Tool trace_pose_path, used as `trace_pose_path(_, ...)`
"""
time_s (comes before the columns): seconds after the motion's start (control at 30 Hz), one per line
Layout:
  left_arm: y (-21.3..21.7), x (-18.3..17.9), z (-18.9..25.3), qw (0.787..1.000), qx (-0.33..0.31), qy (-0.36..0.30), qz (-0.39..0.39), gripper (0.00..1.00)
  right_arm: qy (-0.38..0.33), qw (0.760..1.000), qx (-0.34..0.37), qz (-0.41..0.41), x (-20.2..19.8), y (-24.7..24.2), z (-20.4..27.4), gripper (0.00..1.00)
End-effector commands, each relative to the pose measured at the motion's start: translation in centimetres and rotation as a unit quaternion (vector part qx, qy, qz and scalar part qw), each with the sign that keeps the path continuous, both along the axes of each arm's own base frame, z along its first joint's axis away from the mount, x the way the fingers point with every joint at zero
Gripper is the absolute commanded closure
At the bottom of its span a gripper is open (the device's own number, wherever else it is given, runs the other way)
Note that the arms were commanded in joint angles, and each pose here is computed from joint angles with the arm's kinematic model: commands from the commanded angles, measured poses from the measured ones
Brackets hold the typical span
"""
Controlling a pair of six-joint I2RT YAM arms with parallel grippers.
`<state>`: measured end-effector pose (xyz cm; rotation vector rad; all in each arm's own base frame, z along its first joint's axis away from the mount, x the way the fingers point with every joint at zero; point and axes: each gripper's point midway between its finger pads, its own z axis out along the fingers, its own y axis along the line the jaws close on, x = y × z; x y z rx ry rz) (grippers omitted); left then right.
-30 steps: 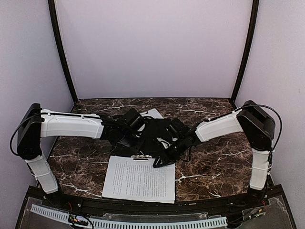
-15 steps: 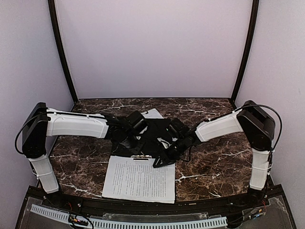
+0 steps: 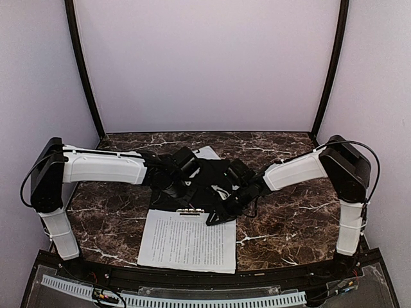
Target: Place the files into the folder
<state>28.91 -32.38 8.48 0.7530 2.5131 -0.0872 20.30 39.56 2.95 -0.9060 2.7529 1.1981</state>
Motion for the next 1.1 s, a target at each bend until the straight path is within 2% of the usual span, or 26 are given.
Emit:
trace_pose_path(0.0,0.39,-0.31,-0.14,1.0,0.011,0.007,0.005,0.9,0.01,0.999,-0.041,-0.007,-0.53,-1.56,-2.57,0.71)
trace_pose_path(0.23,0.49,-0.33,-0.43,1.0,0.012,0.009,0.01,0.86,0.009,0.999,-0.04,-0.007,-0.5,-1.53,-2.47,0.71)
trace_pose_path(0.5,0.63,-0.49,-0.58,1.0,0.013,0.014,0.012,0.86,0.009,0.999,-0.039,-0.007,-0.45,-1.45,-2.36,0.71)
trace_pose_path(0.73,0.57,-0.83,-0.83,1.0,0.007,0.024,0.015,0.9,0.01,0.999,-0.04,-0.007,-0.45,-1.44,-2.38,0.71)
trace_pose_path(1.07,0.59,-1.01,-1.06,0.999,0.002,0.032,0.022,0.87,0.008,0.999,-0.04,-0.007,-0.46,-1.49,-2.41,0.71)
